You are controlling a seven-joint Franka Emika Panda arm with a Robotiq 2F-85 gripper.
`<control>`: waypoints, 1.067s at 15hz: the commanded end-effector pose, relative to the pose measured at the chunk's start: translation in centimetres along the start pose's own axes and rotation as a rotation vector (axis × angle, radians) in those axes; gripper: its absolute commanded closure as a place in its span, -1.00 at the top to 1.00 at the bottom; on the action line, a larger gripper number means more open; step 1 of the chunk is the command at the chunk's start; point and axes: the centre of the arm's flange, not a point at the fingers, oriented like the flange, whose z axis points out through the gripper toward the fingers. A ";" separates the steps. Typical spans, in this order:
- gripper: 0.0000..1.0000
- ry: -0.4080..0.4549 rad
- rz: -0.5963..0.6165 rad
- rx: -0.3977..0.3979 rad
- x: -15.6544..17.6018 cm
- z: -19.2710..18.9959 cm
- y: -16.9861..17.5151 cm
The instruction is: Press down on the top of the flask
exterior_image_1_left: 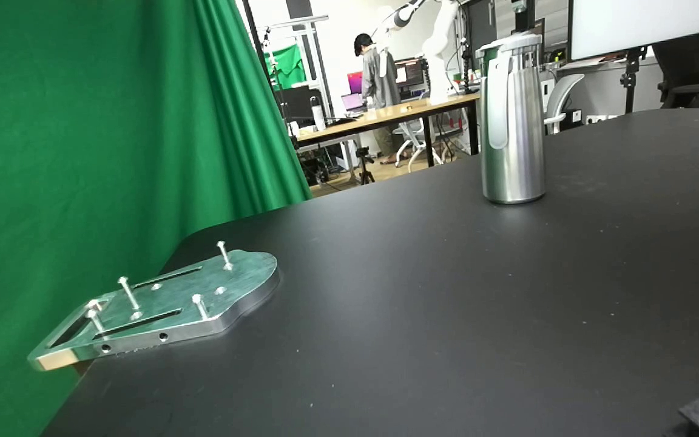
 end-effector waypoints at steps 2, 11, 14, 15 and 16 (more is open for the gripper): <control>-1.00 -0.025 0.022 0.001 0.3 0.9 0.6; -1.00 0.028 0.002 0.017 0.1 -2.8 -0.3; -1.00 0.073 -0.008 -0.001 -0.3 -5.5 -1.2; -1.00 0.080 -0.007 -0.007 -0.5 -6.2 -1.4; -0.48 0.083 -0.008 -0.012 -0.7 -6.7 -1.5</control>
